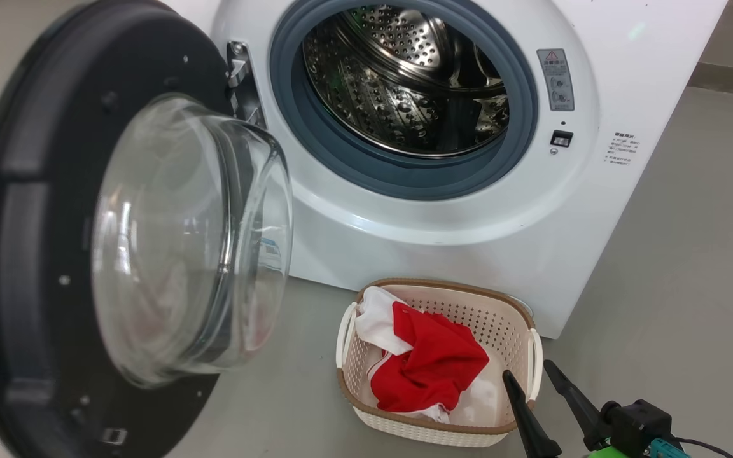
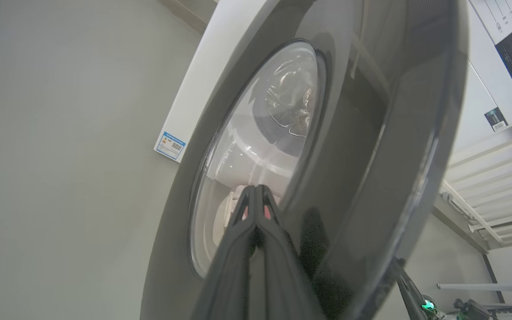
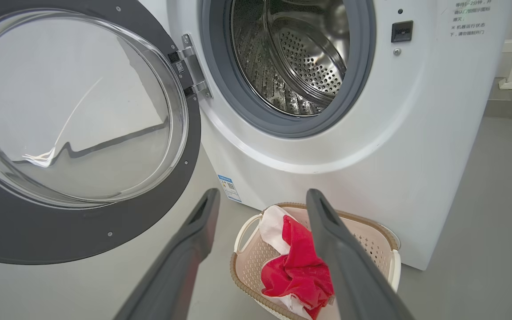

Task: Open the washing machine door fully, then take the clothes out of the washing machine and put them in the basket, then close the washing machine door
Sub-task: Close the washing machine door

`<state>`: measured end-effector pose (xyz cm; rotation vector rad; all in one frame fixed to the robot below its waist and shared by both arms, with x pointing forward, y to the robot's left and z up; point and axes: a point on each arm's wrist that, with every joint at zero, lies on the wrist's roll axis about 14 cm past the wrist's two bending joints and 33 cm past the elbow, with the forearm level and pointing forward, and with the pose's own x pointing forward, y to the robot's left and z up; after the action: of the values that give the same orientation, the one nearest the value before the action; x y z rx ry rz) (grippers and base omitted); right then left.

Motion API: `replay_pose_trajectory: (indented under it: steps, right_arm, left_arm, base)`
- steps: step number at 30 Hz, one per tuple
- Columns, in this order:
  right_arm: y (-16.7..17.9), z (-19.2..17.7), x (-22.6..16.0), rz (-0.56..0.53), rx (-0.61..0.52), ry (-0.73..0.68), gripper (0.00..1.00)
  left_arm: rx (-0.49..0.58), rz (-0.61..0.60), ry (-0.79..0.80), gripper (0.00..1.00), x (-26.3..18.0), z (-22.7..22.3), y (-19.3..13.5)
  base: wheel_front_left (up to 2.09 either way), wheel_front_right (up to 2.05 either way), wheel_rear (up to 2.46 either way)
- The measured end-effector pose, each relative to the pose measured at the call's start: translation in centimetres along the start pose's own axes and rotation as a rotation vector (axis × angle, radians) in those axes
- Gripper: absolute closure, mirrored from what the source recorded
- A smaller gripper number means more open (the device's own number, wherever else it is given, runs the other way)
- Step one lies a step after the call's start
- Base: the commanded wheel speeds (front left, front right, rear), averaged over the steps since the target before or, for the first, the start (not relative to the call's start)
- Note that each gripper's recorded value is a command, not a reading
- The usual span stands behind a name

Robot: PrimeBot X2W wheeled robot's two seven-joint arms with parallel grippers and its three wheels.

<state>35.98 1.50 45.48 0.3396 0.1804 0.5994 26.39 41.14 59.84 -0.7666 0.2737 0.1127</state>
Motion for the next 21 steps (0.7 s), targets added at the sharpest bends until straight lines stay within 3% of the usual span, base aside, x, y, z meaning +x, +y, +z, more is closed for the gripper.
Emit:
replay_pose_trajectory:
  steps: [21]
  right_arm:
    - [-0.4, 0.5, -0.7, -0.02, -0.008, -0.016, 0.0]
  left_arm:
    - [0.14, -0.31, 0.06, 1.0, 2.1, -4.6, -10.0]
  base:
    - [0.0, 0.0, 0.0]
